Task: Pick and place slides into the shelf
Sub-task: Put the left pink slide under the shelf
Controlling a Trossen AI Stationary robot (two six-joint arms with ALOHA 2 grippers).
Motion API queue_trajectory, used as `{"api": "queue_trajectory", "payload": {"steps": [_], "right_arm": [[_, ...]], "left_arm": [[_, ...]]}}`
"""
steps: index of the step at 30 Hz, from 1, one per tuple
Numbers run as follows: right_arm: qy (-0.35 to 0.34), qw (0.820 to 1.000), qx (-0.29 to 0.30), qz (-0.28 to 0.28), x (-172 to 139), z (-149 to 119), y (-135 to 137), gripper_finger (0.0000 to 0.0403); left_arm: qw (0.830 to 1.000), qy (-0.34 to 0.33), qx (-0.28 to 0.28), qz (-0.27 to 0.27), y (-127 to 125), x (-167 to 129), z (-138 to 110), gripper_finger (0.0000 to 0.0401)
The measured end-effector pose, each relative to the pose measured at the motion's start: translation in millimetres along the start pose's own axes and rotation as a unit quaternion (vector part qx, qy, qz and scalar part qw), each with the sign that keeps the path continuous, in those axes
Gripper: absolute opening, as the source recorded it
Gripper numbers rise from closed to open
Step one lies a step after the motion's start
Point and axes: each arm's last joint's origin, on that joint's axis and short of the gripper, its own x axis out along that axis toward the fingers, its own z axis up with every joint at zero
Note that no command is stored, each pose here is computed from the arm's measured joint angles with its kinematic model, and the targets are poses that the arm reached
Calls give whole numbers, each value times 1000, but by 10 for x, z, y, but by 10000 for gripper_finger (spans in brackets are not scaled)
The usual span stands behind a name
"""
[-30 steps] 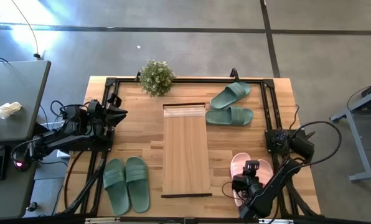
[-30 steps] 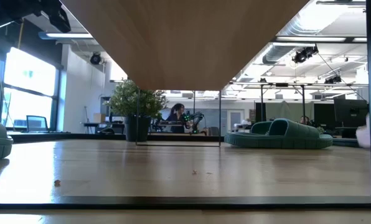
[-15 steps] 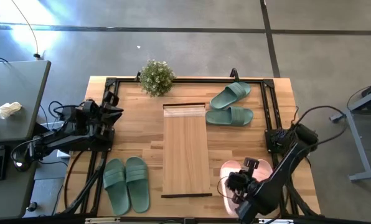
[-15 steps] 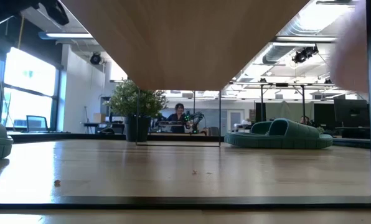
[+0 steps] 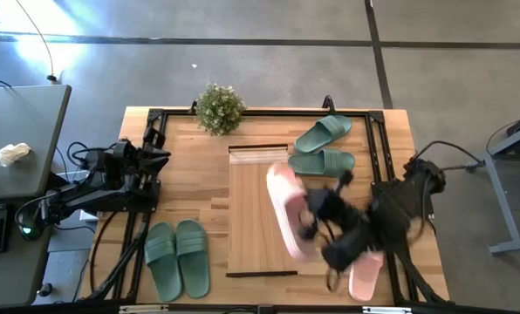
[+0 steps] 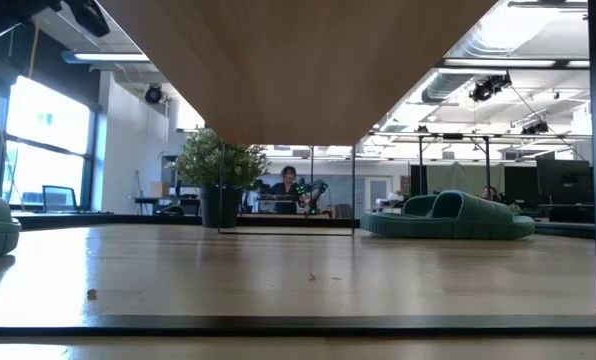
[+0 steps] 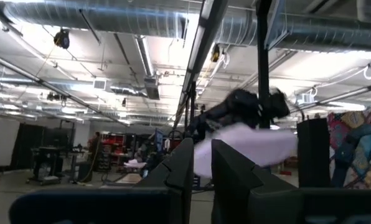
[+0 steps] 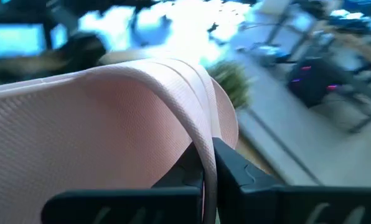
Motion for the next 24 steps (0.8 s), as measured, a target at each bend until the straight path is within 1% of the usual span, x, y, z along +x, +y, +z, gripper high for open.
{"api": "queue_trajectory", "payload": {"steps": [3, 6, 10, 14, 17, 21, 24], "right_arm": [[-16, 999, 27, -43, 251, 243, -206, 0], [-16, 996, 51, -64, 546, 416, -350, 0], [-15, 994, 96, -56, 882, 587, -514, 0], [3, 991, 129, -38, 1122, 642, -654, 0], [29, 985, 171, -20, 1272, 636, -753, 0], [61, 979, 196, -3, 1437, 618, -867, 0], [78, 974, 210, 22, 1540, 624, -956, 0]], "left_arm": [[1000, 0, 15, 0, 0, 0, 0, 46], [999, 2, 44, -1, 0, 0, -4, 46], [997, 4, 75, -7, -4, 1, 1, 46], [989, 12, 141, -28, -40, 20, 114, 46], [977, 51, 202, -34, -69, 33, 230, 46], [952, 115, 279, -41, -99, 76, 414, 46], [934, 157, 317, -48, -99, 152, 534, 46]]}}
